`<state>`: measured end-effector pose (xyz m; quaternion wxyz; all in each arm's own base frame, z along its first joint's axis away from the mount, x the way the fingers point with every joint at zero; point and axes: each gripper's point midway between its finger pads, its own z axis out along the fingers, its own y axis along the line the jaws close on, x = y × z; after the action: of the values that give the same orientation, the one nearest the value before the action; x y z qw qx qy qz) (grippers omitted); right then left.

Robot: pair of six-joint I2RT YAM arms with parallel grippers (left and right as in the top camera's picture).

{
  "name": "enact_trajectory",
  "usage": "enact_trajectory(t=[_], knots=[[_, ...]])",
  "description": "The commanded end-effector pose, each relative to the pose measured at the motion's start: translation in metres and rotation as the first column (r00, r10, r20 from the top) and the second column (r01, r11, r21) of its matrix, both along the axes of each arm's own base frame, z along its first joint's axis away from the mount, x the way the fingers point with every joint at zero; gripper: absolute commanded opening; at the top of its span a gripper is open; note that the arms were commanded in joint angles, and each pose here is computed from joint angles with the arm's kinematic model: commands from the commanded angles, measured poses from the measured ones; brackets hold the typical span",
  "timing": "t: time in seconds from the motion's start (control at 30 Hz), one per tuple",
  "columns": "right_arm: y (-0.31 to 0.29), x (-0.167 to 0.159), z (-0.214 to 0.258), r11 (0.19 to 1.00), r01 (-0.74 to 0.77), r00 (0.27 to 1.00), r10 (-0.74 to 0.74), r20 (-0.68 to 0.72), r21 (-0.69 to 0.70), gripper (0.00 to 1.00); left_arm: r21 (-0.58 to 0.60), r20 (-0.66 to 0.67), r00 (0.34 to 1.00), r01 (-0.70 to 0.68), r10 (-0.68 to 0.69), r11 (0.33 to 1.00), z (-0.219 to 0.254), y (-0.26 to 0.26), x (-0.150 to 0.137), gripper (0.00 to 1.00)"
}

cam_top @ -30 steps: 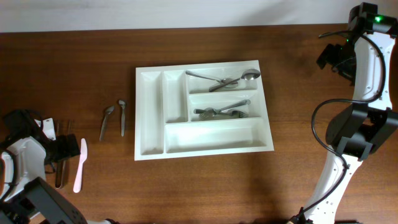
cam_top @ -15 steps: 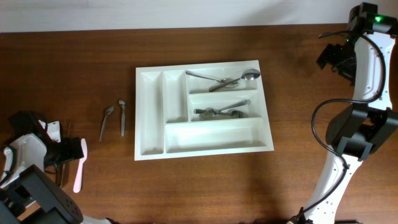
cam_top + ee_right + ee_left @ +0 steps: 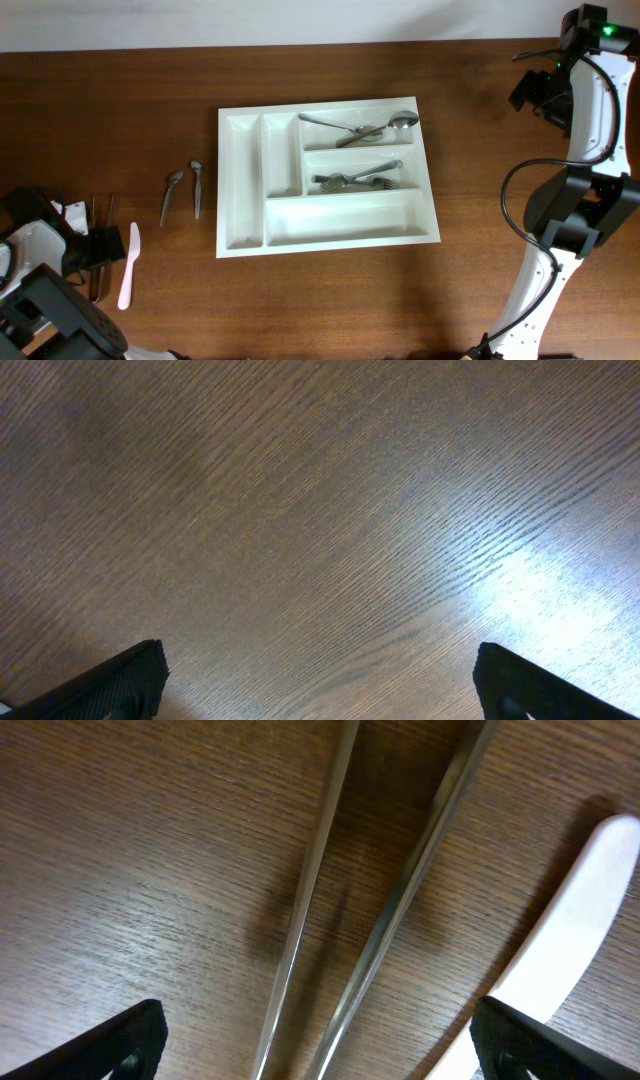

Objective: Pack container

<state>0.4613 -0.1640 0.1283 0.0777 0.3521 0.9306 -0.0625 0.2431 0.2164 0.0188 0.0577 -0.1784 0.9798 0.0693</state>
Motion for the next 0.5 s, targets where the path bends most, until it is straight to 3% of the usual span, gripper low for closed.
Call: enact_trajectory(t=[0.0, 0.47], knots=[[-0.004, -0.002, 0.012, 1.0, 0.009, 1.0, -0.009, 0.018, -0.025, 0.99, -0.032, 0.02, 1.0, 0.016, -0.015, 0.999, -0.004, 0.0, 0.004, 0.99], [-0.004, -0.002, 0.012, 1.0, 0.009, 1.0, -0.009, 0.018, -0.025, 0.99, -0.055, 0.011, 1.0, -0.02, 0.021, 0.998, -0.016, 0.008, -0.003, 0.99]])
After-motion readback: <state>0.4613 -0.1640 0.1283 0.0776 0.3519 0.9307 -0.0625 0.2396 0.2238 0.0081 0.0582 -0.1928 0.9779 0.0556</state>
